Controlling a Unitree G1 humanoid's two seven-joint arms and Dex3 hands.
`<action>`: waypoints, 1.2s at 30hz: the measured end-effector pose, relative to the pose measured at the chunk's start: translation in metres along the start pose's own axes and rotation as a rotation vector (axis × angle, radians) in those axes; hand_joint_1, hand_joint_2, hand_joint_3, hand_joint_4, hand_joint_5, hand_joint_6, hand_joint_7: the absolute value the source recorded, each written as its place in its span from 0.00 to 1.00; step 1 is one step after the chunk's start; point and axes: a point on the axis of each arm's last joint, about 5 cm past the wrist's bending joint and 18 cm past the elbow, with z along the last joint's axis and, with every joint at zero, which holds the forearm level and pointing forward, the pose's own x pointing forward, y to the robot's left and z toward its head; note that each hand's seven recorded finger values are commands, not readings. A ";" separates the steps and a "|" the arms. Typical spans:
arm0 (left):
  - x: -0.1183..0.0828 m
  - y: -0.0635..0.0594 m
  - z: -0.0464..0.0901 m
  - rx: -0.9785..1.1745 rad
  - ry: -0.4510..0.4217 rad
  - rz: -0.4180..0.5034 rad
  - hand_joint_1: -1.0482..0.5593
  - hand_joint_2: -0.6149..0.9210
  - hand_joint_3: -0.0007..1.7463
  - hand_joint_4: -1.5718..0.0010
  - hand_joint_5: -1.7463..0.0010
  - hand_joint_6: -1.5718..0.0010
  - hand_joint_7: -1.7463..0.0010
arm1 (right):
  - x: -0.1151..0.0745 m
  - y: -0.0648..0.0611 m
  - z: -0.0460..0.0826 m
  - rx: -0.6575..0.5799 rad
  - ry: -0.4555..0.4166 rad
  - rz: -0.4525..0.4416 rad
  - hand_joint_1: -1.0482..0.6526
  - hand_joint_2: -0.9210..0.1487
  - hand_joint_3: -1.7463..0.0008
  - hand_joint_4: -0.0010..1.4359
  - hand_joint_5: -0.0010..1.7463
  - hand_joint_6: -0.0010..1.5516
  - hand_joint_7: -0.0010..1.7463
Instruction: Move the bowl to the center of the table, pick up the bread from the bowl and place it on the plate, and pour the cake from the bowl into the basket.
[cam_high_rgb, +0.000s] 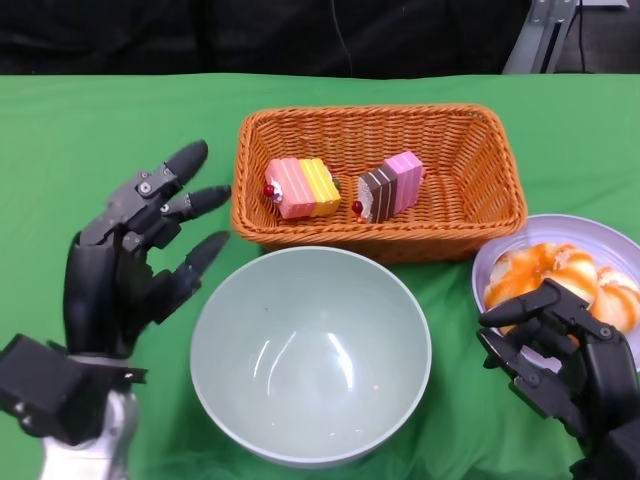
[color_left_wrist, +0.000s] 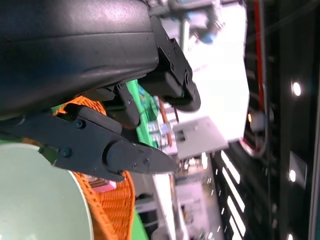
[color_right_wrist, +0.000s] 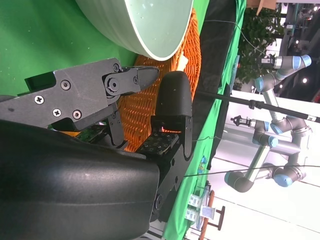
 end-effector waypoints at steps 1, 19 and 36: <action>-0.002 -0.002 -0.002 -0.015 0.015 -0.006 0.62 1.00 0.17 0.58 0.34 0.39 0.85 | 0.000 0.000 0.000 0.000 -0.001 0.003 0.50 0.01 0.91 0.49 0.89 0.44 0.69; -0.023 0.014 -0.022 -0.160 0.256 -0.177 0.65 0.76 0.67 0.49 0.03 0.52 0.12 | -0.006 -0.015 0.001 -0.007 -0.010 0.031 0.50 0.01 0.88 0.49 0.90 0.44 0.68; -0.028 0.024 -0.026 -0.228 0.289 -0.209 0.63 0.79 0.59 0.51 0.00 0.52 0.12 | -0.013 -0.015 -0.006 0.000 0.034 0.059 0.53 0.03 0.84 0.48 0.90 0.43 0.68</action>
